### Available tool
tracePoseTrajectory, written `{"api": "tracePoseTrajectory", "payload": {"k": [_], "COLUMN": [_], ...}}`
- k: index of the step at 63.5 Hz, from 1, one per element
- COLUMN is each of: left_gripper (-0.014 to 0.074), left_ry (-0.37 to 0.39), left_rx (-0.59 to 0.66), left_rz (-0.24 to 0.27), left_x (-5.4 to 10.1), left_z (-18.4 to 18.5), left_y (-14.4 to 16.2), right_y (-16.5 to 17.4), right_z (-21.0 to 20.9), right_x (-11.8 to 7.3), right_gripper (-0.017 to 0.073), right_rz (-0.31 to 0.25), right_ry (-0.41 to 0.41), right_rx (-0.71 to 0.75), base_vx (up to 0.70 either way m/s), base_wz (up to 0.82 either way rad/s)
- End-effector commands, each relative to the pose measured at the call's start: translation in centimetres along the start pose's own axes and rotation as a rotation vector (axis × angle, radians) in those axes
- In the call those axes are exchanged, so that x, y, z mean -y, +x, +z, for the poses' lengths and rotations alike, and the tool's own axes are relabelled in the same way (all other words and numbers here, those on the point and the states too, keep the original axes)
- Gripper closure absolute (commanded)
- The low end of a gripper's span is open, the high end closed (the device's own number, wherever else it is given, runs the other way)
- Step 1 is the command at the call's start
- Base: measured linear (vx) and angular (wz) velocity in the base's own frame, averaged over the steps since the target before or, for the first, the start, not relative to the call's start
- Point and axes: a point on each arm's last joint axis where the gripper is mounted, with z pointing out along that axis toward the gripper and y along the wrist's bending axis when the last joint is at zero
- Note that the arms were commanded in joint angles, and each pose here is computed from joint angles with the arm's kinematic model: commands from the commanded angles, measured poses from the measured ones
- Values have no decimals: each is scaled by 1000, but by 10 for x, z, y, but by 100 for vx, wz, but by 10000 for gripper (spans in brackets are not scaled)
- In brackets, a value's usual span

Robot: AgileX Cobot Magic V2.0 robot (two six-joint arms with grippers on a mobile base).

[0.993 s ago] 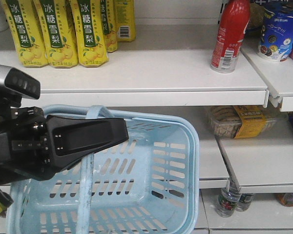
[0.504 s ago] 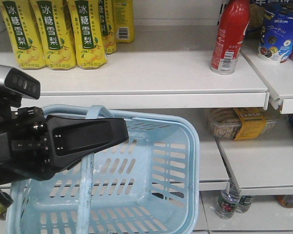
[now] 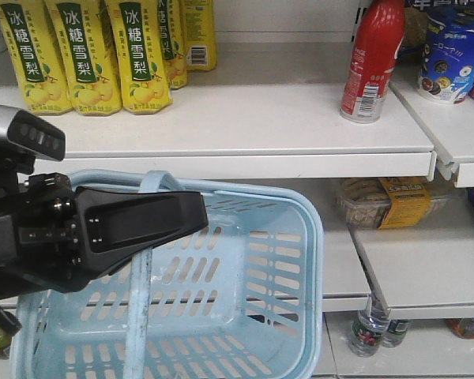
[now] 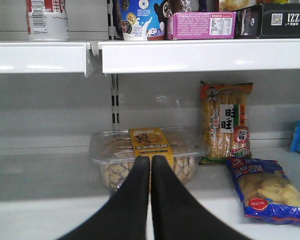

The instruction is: Place coke in basket with both arms

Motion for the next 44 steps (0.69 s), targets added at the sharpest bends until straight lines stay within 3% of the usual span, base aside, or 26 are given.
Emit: {"api": "tracePoseTrajectory", "payload": {"k": [1,44], "left_gripper": [600,600], "left_ry": [221,221], "left_rx": [0,0], "left_rz": [24,24], "left_x": [29,29], "left_z": [-1,-1], "left_y": [-3,-3], "right_y": [-5,-5], "right_z": [-1,-1], "right_x": [0,0], "right_gripper": [564,564], "right_rz": [-15,-15], "right_ry": [0,0], "right_rx": [79,79], "base_vx": [1,1], "base_wz": [0,0]}}
